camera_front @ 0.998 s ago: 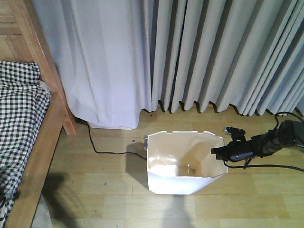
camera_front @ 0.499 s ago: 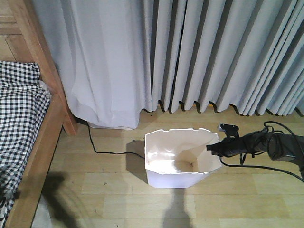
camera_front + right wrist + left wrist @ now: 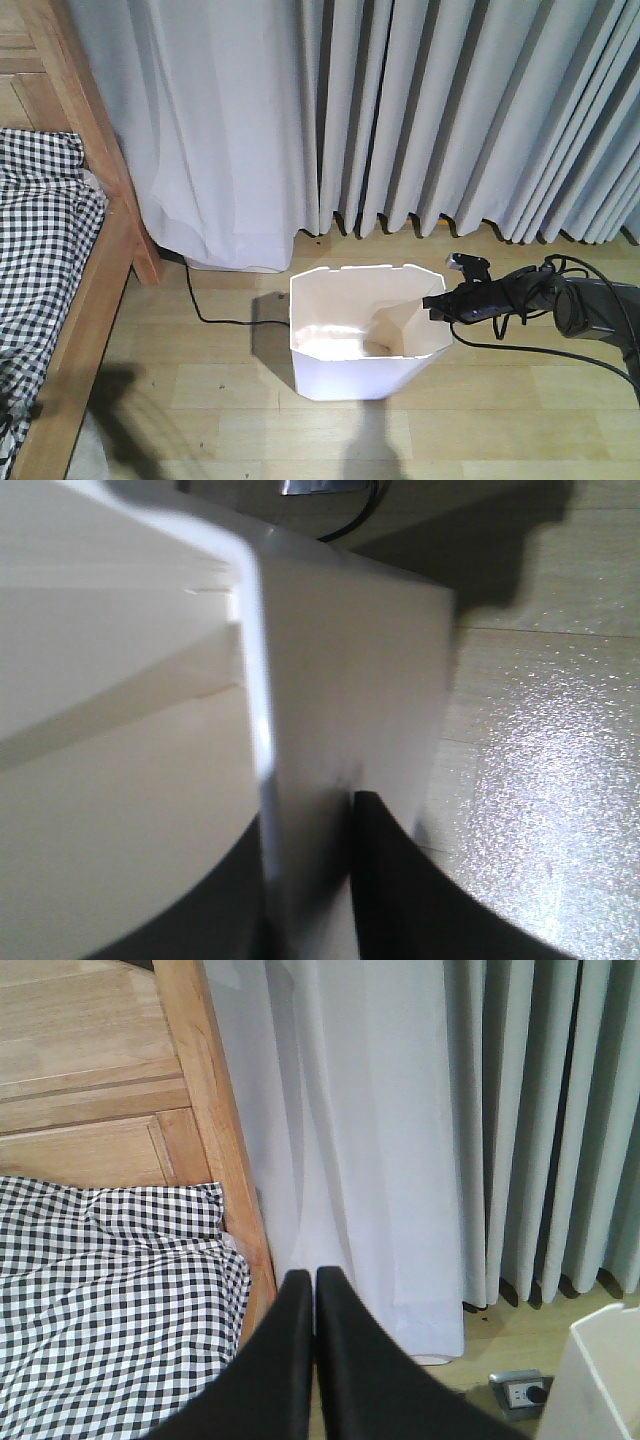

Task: Move trash bin to bedside with robot
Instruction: 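Lower the bin onto the floor beside the bed with the right gripper, then open the right gripper and raise it away from the bin rim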

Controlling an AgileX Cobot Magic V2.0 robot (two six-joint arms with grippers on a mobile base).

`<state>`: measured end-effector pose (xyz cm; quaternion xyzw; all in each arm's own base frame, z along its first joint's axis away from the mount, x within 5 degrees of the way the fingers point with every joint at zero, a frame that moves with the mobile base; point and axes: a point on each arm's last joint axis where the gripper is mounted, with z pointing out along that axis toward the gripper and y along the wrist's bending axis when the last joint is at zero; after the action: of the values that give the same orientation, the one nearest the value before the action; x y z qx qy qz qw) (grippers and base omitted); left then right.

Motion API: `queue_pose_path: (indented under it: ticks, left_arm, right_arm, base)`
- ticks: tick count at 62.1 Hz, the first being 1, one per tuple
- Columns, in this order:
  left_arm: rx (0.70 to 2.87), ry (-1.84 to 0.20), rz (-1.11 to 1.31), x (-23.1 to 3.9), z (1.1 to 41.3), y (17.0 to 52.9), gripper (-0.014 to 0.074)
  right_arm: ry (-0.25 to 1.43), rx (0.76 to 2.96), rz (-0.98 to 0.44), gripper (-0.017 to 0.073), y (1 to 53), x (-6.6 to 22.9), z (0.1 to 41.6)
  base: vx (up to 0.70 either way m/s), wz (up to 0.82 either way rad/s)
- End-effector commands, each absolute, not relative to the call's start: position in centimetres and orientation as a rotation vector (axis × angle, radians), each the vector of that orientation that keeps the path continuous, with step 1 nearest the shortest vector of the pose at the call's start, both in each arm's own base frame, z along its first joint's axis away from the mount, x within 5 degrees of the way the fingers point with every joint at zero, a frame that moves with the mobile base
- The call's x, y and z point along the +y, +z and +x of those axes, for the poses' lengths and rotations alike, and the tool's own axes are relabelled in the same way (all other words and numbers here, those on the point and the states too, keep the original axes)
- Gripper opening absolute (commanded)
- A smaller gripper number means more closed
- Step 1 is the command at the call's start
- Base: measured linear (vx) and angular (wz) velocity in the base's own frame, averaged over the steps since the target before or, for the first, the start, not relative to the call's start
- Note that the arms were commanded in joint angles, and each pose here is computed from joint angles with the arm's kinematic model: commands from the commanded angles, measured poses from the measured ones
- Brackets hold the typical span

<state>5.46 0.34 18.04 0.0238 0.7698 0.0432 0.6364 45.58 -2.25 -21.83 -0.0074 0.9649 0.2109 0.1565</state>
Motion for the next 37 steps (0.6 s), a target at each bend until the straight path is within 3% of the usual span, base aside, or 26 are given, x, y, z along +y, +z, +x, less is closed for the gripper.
queue_pose_path:
  ticks: [1,15,37]
  left_arm:
    - [1.704,0.078,0.056,0.2,5.58,17.77,-0.0006]
    - [1.704,0.078,0.056,0.2,5.58,17.77,-0.0006]
    - [1.704,0.078,0.056,0.2,5.58,17.77,-0.0006]
  right_arm:
    - [0.73,2.694,0.086,0.0173,-19.99,-2.1,47.07]
    - [0.732,2.695,0.094,0.0299,-19.98,-2.1,47.07]
    - [0.711,2.692,0.101,0.031,-20.02,-2.26,47.14]
  base:
    - [0.0,0.0]
    - [0.0,0.0]
    - [0.0,0.0]
